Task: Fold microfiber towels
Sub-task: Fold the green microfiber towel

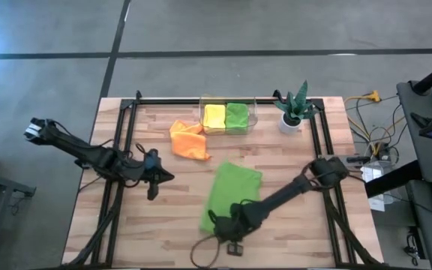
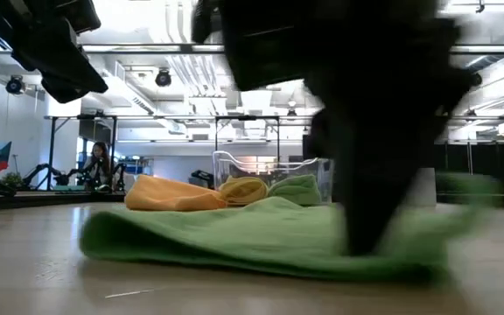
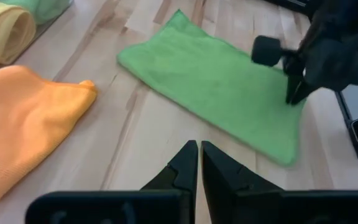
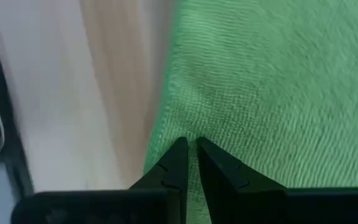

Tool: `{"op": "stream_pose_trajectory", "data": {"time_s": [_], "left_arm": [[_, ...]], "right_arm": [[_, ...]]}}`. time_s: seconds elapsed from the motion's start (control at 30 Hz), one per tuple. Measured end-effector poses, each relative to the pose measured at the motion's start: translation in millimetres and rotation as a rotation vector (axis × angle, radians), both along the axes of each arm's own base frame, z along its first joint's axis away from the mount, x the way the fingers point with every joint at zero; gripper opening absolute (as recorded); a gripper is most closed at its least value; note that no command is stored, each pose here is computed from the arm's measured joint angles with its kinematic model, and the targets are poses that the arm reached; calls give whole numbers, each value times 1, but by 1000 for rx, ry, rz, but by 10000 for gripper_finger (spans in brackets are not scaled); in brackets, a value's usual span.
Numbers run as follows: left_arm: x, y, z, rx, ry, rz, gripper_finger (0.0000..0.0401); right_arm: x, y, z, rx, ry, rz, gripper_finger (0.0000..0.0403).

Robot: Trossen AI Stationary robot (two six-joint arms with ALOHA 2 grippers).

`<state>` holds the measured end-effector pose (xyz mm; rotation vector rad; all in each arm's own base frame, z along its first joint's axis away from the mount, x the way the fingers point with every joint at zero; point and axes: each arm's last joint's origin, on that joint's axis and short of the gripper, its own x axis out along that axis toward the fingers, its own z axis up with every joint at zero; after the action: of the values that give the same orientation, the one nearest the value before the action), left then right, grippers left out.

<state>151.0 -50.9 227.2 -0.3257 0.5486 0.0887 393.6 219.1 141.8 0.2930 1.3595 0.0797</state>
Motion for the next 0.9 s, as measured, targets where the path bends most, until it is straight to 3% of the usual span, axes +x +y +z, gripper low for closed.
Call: {"op": "stream_pose_trajectory", "data": {"time_s": [0.2, 0.37, 0.47, 0.6, 0.77, 0.9], "left_arm": [[14, -6, -4, 20, -16, -16, 5], [30, -12, -3, -14, -100, -15, 5], [39, -15, 0, -42, -161, -12, 5], [53, -21, 4, -89, -240, -7, 5], [72, -15, -8, -401, -189, 79, 5], [90, -5, -25, -556, -109, 39, 5]], "right_arm": [[-36, 26, 12, -58, 94, -31, 33], [-60, 26, 65, -98, 12, -134, 33], [-83, 19, 106, -143, -108, -277, 33], [-135, 5, 144, -201, -361, -593, 33], [-199, -24, 124, -101, -568, -1038, 33], [-214, -53, 94, 41, -555, -1173, 41]]}}
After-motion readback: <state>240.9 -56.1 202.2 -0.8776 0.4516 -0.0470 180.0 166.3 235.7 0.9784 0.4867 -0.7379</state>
